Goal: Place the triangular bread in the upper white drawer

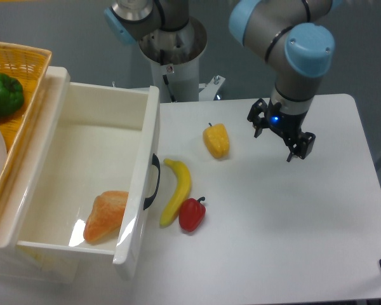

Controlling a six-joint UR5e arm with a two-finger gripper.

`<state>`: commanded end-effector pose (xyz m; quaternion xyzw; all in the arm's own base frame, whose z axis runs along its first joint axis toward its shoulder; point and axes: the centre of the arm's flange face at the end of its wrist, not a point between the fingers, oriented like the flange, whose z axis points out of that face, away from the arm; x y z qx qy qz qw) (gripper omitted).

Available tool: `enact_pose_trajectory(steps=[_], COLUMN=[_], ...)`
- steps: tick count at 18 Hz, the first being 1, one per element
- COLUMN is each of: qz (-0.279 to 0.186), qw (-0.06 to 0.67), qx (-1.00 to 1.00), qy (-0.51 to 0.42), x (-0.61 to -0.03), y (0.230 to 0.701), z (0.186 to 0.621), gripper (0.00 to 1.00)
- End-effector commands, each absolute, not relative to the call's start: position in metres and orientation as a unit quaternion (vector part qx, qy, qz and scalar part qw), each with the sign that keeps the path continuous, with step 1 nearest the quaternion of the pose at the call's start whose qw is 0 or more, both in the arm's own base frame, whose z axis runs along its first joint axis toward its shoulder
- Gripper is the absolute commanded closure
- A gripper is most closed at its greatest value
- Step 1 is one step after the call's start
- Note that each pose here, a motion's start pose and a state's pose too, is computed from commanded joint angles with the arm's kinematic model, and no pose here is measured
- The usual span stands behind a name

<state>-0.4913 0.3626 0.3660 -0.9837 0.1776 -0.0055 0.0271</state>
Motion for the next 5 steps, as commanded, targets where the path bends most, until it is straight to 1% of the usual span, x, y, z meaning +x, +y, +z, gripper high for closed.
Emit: enact_pose_trajectory(steps=[2,5], qz=[-0.011,-0.002], qw=[0.021,0.007], qx=[-0.982,-0.982], qy=[0.187,0.189], x=[-0.495,-0.504], y=[0.363,0.364], z=[0.357,0.343], gripper=[0.00,0.00])
